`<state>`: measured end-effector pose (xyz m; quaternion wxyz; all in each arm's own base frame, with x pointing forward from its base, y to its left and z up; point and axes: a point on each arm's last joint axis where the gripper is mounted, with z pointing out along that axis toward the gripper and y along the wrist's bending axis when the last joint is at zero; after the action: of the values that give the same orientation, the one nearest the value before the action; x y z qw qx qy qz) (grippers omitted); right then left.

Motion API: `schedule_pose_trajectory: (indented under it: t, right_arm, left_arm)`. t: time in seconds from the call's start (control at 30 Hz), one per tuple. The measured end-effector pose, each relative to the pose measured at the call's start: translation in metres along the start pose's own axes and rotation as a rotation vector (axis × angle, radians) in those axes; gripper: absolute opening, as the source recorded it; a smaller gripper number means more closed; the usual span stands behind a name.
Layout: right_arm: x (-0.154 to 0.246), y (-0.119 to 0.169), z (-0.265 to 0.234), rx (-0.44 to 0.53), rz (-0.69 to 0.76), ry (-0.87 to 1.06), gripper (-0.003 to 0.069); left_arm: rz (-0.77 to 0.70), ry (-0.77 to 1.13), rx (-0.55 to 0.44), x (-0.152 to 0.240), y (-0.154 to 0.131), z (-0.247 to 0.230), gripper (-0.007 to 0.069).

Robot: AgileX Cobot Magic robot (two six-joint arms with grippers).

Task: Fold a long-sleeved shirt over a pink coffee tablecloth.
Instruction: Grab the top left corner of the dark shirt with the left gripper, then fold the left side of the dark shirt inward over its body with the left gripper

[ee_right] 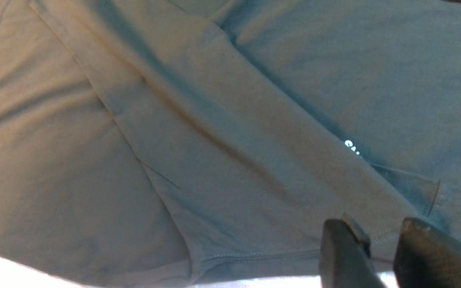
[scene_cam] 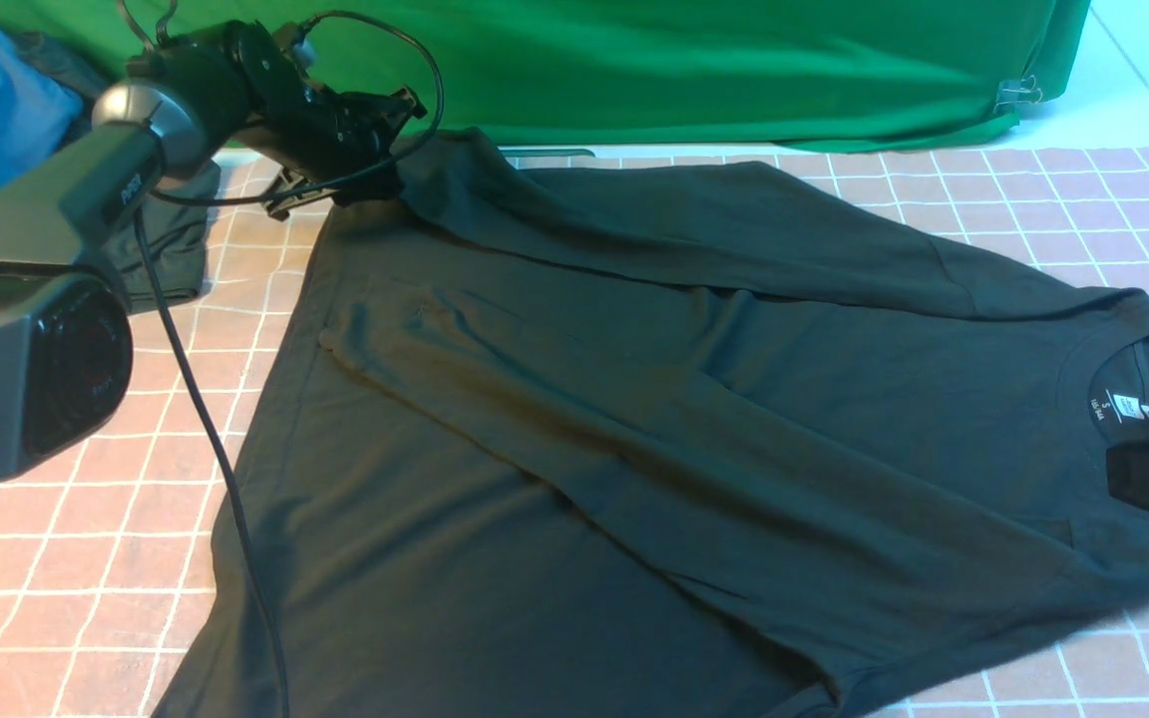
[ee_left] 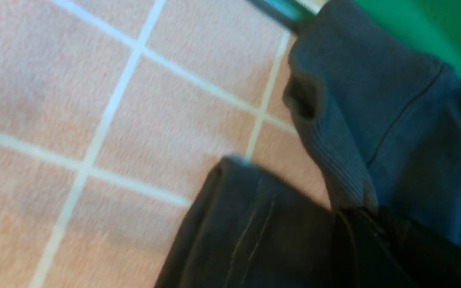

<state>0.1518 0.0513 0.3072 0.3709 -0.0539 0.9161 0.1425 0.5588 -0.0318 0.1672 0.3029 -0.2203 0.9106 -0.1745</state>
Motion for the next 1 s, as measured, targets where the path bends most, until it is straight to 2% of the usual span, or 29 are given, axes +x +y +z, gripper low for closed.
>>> schedule_pose_trajectory:
  t: [0.13,0.43,0.53,0.7,0.87,1.0]
  right_arm:
    - [0.0,0.0,0.0,0.0,0.0,-0.001,0.0235]
    - [0.0,0.0,0.0,0.0,0.0,-0.001,0.0235]
    - [0.0,0.0,0.0,0.0,0.0,-0.001,0.0236]
    - [0.0,0.0,0.0,0.0,0.0,-0.001,0.0237]
    - [0.0,0.0,0.0,0.0,-0.01,-0.001,0.0237]
    - [0.0,0.0,0.0,0.0,-0.026,0.003,0.0237]
  left_arm:
    - [0.025,0.024,-0.01,-0.003,-0.005,-0.015,0.0043]
    - [0.1,0.035,0.024,-0.022,-0.04,-0.106,0.0043]
    - [0.141,0.072,-0.002,-0.017,-0.048,-0.122,0.0043]
    - [0.269,0.14,-0.069,0.006,-0.076,-0.148,0.0043]
    - [0.347,0.124,-0.132,0.024,-0.1,-0.169,0.0042]
    - [0.371,0.104,-0.181,0.036,-0.105,-0.185,0.0042]
